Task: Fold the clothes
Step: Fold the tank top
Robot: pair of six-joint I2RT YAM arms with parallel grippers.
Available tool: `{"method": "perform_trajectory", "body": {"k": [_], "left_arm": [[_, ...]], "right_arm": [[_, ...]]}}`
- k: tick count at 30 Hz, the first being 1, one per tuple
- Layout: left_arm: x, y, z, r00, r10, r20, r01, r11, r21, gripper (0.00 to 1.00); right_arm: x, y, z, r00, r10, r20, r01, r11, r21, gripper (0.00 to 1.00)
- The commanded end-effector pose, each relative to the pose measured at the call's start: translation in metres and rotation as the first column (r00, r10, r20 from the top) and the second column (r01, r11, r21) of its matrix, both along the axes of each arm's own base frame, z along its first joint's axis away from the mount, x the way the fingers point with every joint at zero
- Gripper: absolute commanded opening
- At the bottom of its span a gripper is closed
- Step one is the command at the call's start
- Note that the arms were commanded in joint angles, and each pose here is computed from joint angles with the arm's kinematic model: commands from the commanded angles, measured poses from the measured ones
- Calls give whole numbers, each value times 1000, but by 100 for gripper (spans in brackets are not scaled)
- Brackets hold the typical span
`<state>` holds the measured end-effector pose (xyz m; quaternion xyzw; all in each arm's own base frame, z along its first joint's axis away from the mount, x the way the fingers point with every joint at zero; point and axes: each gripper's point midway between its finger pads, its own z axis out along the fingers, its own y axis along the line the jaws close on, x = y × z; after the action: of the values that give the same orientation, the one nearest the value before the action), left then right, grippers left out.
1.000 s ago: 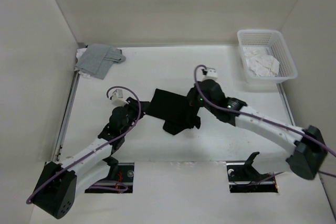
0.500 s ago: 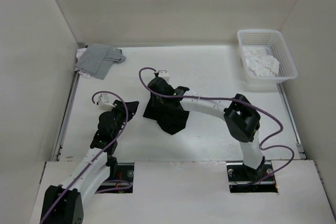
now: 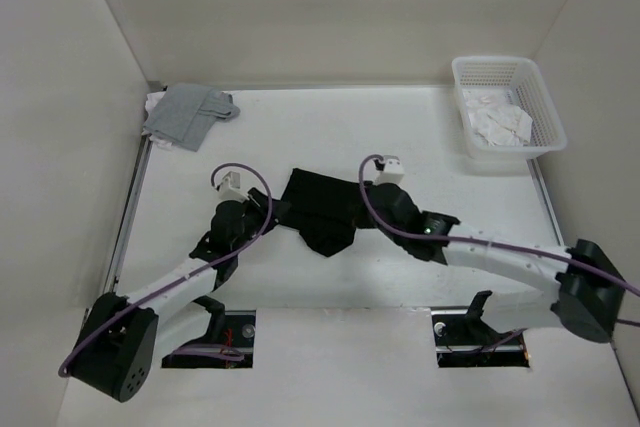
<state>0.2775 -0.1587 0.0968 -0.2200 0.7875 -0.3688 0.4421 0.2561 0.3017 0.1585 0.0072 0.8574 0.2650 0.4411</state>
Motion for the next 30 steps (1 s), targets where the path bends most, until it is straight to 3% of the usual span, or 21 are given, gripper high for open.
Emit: {"method": "perform_trajectory", "body": {"k": [1, 4, 6, 11, 15, 22, 30], "left_arm": [[16, -14, 39, 989, -30, 145, 25, 999, 37, 38], [13, -5, 31, 992, -12, 127, -2, 993, 115, 40], [13, 10, 25, 993, 24, 116, -43, 984, 172, 42], [13, 51, 11, 990, 127, 67, -141, 954, 264, 47], [11, 73, 6, 980, 199, 30, -199, 940, 276, 50], [5, 117, -3, 941, 338, -5, -324, 904, 279, 54], [14, 106, -1, 956, 292, -15, -276, 920, 279, 53]], "right_arm": [[3, -38, 10, 988, -115, 104, 106, 991, 86, 3], [1, -77, 9, 973, -189, 134, 169, 975, 145, 3], [4, -105, 6, 956, -253, 148, 225, 957, 184, 10], [23, -150, -1, 917, -360, 171, 315, 918, 239, 51], [36, -169, -13, 897, -396, 198, 353, 909, 220, 65], [35, -178, -31, 889, -414, 193, 370, 900, 229, 71], [39, -174, -44, 903, -402, 150, 371, 908, 196, 72]]}}
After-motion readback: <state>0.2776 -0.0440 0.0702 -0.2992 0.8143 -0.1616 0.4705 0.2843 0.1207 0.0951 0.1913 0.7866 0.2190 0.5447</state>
